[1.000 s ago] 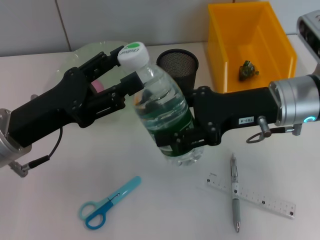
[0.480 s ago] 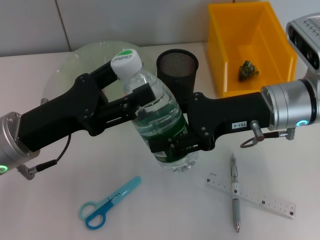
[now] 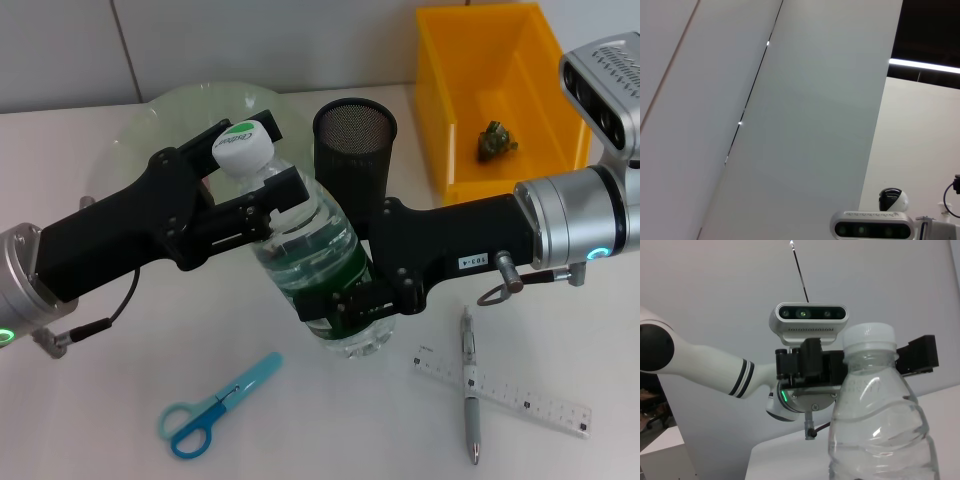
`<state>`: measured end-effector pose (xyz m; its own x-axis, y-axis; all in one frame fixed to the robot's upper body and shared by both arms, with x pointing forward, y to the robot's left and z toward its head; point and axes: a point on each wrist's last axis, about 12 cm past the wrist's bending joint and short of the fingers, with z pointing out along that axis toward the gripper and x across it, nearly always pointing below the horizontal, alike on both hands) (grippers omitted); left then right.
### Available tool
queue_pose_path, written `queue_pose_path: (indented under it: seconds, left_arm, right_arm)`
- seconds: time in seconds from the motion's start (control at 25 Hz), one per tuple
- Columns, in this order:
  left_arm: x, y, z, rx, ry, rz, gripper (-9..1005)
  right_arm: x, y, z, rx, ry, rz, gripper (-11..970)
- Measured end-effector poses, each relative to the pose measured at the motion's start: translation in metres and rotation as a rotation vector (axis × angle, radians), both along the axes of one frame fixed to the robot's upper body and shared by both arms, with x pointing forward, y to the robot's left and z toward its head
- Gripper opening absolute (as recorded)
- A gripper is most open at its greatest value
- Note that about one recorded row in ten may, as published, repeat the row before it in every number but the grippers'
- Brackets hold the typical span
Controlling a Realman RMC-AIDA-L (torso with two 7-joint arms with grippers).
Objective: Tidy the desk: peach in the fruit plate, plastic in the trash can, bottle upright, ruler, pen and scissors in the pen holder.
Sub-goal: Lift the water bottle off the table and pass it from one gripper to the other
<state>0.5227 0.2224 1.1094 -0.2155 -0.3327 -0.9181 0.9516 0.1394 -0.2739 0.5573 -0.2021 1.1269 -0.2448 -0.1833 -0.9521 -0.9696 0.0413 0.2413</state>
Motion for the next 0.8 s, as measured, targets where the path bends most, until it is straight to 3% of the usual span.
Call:
queue_pose_path:
  seconds: [0.8]
  left_arm:
    - [0.0001, 0.0041, -0.0022, 0.014, 0.004, 0.021, 825]
  right_arm:
    - [0.0006, -0.0013, 0.0024, 0.007, -0.011, -0.003, 766]
